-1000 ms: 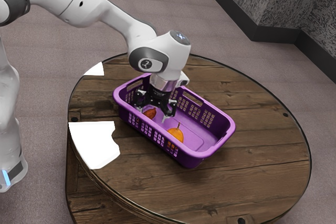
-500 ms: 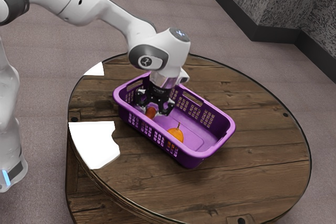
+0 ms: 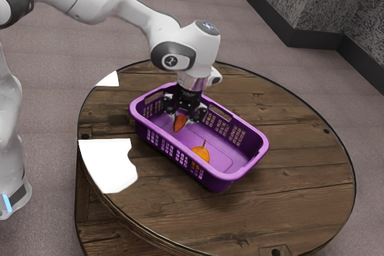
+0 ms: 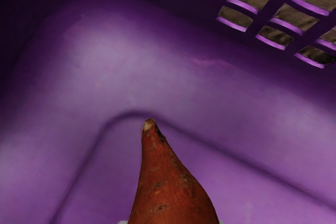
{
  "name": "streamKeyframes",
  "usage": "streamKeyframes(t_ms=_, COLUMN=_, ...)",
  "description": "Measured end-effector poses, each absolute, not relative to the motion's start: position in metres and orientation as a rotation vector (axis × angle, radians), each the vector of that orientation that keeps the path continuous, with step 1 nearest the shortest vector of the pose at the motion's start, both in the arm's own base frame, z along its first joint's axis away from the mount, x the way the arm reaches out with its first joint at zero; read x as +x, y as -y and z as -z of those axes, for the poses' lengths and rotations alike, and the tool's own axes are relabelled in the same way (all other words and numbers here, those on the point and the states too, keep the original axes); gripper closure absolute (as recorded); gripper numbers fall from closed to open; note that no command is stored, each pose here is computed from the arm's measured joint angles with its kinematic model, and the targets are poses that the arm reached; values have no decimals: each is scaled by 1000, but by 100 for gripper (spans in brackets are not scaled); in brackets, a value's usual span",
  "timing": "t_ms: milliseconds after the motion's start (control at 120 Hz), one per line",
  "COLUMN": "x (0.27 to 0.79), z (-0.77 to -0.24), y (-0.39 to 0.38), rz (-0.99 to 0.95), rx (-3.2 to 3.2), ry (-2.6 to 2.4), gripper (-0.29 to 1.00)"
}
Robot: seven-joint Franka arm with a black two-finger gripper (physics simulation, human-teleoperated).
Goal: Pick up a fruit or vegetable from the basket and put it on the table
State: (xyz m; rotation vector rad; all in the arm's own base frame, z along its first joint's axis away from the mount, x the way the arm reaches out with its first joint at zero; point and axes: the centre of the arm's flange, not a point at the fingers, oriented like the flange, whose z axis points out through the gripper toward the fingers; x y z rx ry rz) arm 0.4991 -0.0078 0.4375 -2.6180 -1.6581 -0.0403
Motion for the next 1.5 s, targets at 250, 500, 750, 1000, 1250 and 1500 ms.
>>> streamKeyframes(t_ms=250, x=506, z=-455, y=8, rz=86, rx=-2641, ry=1657, gripper=57)
streamKeyframes(t_ms=500, x=516, z=-483, y=10, rz=150, rx=-2671, ry=1652, gripper=57)
streamKeyframes(t_ms=750, x=527, z=-532, y=13, rz=231, rx=-2702, ry=1651, gripper=56)
streamKeyframes(t_ms=1000, x=531, z=-552, y=-32, rz=240, rx=-2638, ry=1749, gripper=55)
streamKeyframes(t_ms=1250, x=525, z=-570, y=-111, rz=278, rx=-2521, ry=1903, gripper=54)
streamKeyframes(t_ms=1500, x=504, z=-571, y=-184, rz=285, rx=-2394, ry=2017, gripper=54)
